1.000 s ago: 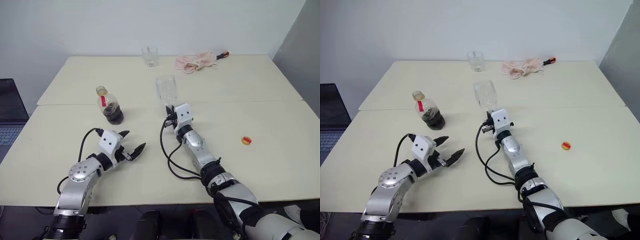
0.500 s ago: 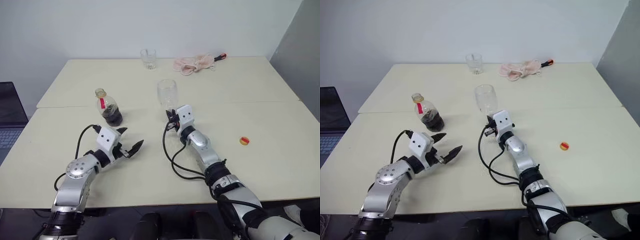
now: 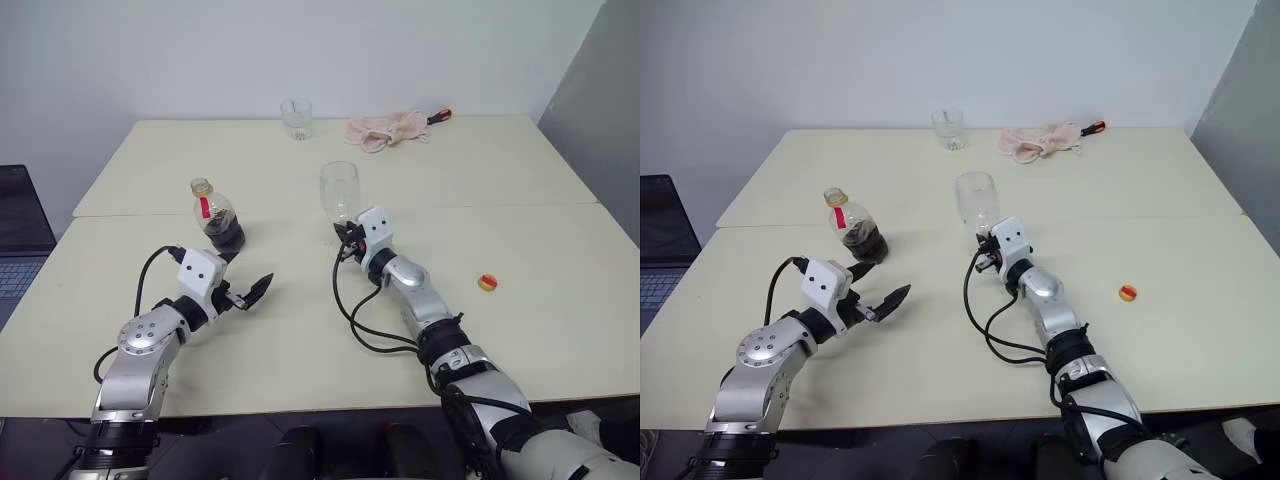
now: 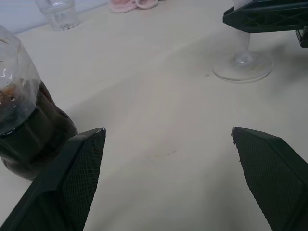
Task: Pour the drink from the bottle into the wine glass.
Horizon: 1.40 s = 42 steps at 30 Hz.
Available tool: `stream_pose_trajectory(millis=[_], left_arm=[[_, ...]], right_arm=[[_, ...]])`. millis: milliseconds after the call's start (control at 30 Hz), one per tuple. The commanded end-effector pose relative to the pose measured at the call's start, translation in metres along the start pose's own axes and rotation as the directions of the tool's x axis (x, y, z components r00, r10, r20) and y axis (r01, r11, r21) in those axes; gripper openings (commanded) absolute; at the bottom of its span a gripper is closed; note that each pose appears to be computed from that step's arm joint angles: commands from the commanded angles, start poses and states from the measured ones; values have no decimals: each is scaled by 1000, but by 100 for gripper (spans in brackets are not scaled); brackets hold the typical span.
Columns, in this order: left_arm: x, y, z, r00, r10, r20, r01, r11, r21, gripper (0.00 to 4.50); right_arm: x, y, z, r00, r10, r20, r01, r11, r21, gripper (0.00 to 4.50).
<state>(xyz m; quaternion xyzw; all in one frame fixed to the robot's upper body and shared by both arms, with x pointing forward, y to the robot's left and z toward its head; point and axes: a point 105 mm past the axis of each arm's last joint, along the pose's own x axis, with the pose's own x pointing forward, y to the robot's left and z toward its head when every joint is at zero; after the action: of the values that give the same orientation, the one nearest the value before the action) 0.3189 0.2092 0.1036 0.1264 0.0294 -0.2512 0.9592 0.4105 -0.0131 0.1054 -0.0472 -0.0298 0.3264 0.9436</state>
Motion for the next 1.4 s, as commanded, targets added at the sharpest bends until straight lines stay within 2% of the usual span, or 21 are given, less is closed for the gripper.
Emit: stream_pose_trajectory(millis=[33, 400, 500, 767, 833, 1000, 1167, 1300, 1400], left_arm=[[-5, 10, 15, 999, 30, 39, -32, 999, 36, 450], [-7, 15, 17, 998, 47, 35, -48, 998, 40, 450], [-9, 18, 17, 997, 63, 35, -65, 997, 38, 450], [-18, 27, 15, 992, 120, 42, -120, 993, -12, 450], [-21, 28, 11, 991, 131, 31, -130, 991, -19, 450], [-28, 33, 1, 986, 165, 11, -165, 986, -34, 450], [-38, 45, 3, 973, 229, 39, -227, 972, -56, 450], [-44, 55, 8, 963, 265, 50, -263, 964, -45, 450], [-38, 62, 13, 962, 270, 50, -269, 963, -24, 450]], right_arm=[[-12, -1, -42, 986, 5, -164, 3, 999, 50, 21], [-18, 0, -54, 974, 56, -219, -47, 998, 45, 21], [-18, -1, -54, 974, 56, -221, -47, 998, 44, 118], [-18, -7, -30, 985, 82, -155, -77, 996, 36, 402], [-21, -7, -20, 985, 106, -135, -104, 994, 21, 447], [-36, -10, 8, 983, 152, -100, -157, 987, -43, 447], [-74, -20, 37, 955, 249, -159, -263, 962, -75, 447], [-117, -43, 84, 916, 317, -248, -352, 929, -112, 447], [-128, -52, 130, 914, 341, -220, -377, 914, -148, 447]])
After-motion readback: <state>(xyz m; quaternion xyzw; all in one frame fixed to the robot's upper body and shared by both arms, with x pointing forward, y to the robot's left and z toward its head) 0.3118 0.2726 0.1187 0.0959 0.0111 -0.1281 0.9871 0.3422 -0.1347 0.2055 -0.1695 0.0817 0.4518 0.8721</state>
